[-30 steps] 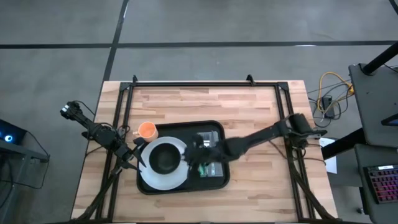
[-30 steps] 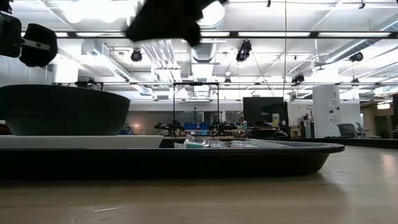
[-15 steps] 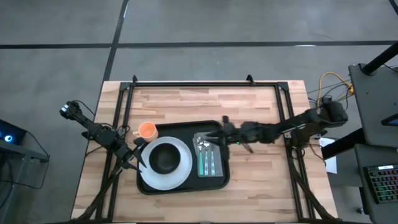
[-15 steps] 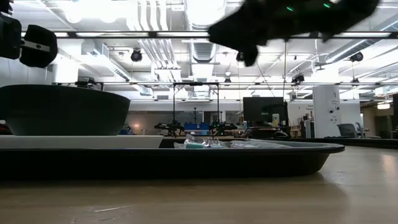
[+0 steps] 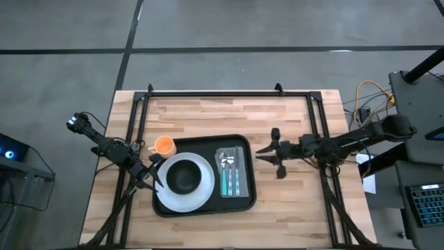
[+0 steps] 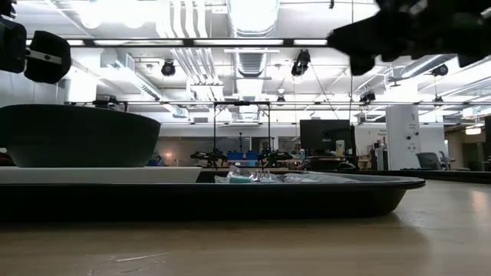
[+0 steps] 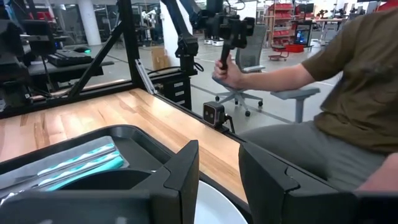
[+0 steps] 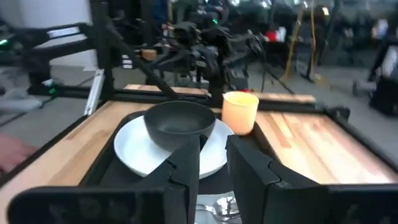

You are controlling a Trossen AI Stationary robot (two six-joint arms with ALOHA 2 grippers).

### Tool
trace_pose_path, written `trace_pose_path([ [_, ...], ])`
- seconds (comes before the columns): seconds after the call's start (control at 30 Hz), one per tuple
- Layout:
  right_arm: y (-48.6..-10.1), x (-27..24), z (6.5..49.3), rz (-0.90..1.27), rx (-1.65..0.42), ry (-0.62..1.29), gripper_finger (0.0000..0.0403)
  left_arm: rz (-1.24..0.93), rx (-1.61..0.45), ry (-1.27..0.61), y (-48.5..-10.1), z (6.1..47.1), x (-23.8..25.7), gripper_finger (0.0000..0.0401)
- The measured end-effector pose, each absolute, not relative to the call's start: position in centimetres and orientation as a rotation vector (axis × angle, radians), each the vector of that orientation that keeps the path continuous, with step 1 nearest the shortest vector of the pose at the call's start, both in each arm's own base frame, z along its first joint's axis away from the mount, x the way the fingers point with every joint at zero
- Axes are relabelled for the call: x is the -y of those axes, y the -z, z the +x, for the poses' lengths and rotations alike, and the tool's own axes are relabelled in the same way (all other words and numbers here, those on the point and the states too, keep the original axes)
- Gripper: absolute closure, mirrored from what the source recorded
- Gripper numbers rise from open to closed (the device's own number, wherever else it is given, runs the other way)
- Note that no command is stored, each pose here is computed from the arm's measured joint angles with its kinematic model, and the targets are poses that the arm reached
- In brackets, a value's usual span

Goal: Set up tray
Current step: Return to Home Position

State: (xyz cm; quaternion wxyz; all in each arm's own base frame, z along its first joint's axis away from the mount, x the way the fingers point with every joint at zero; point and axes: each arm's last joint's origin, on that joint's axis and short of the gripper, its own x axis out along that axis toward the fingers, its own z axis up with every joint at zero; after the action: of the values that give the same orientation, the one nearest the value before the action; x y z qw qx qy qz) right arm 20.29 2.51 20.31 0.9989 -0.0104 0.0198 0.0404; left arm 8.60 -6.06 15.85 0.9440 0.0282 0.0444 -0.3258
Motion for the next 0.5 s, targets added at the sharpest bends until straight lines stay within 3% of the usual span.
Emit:
trace_pose_path([
  [0.5,-19.4,0.8,14.8,-0.185,0.112,0.046,0.0335,0.058,-0.093,0.664,-15.8,8.6,6.1,0.0305],
])
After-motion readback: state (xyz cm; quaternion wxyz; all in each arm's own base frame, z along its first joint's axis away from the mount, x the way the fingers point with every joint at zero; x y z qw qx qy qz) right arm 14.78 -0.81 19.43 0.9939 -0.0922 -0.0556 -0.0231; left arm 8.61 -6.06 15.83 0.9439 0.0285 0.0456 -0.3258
